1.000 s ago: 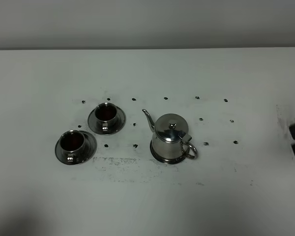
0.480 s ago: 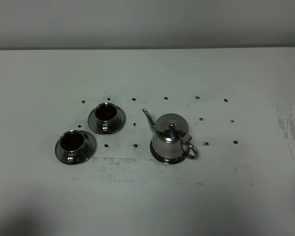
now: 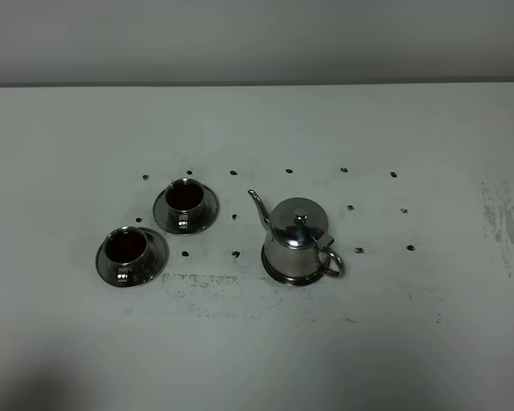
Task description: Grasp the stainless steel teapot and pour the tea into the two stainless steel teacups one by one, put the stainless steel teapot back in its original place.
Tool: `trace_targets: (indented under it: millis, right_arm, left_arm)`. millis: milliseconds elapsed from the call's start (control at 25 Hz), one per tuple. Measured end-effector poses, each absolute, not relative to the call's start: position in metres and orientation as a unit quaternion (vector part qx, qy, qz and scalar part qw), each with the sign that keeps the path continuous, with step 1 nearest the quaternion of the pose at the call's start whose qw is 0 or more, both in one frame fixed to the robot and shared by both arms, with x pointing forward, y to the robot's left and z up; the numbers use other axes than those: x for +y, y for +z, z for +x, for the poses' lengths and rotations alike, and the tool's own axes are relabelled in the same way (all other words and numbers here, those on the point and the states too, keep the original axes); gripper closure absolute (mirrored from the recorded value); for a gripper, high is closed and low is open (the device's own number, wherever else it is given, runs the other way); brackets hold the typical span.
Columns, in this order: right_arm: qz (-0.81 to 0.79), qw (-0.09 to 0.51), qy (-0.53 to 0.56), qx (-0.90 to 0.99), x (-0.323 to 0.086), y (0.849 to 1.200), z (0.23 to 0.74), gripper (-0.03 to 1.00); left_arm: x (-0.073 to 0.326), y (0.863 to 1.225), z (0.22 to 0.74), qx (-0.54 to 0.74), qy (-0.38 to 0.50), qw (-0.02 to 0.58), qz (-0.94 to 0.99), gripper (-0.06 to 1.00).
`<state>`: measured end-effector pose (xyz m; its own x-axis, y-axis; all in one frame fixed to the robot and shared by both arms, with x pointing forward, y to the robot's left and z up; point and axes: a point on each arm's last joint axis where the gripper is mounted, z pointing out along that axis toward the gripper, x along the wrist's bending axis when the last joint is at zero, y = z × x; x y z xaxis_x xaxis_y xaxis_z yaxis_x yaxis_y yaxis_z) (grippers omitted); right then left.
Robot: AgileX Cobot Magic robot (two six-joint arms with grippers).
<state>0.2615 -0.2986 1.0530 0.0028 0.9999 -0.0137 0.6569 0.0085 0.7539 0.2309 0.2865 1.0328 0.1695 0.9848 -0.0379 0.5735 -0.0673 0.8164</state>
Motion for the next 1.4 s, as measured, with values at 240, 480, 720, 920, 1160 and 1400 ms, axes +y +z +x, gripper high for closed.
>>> trace_targets:
  millis: [240, 480, 720, 920, 1160, 1400]
  right_arm:
    - [0.628, 0.329, 0.318, 0.630, -0.298, 1.054, 0.247, 0.46]
    - [0.610, 0.349, 0.344, 0.623, -0.298, 1.055, 0.236, 0.46]
    - [0.609, 0.348, 0.345, 0.624, -0.298, 1.055, 0.236, 0.46]
    - [0.609, 0.348, 0.345, 0.623, -0.298, 1.055, 0.236, 0.46]
    - [0.609, 0.348, 0.345, 0.623, -0.298, 1.055, 0.236, 0.46]
    - [0.609, 0.348, 0.345, 0.624, -0.298, 1.055, 0.236, 0.46]
  left_arm:
    - [0.287, 1.033, 0.231, 0.579, 0.284, 0.363, 0.673, 0.52]
    - [0.287, 1.033, 0.231, 0.579, 0.284, 0.363, 0.673, 0.52]
    - [0.287, 1.033, 0.231, 0.579, 0.284, 0.363, 0.673, 0.52]
    - [0.287, 1.033, 0.231, 0.579, 0.284, 0.363, 0.673, 0.52]
    - [0.287, 1.033, 0.231, 0.579, 0.284, 0.363, 0.673, 0.52]
    - [0.287, 1.033, 0.231, 0.579, 0.284, 0.363, 0.673, 0.52]
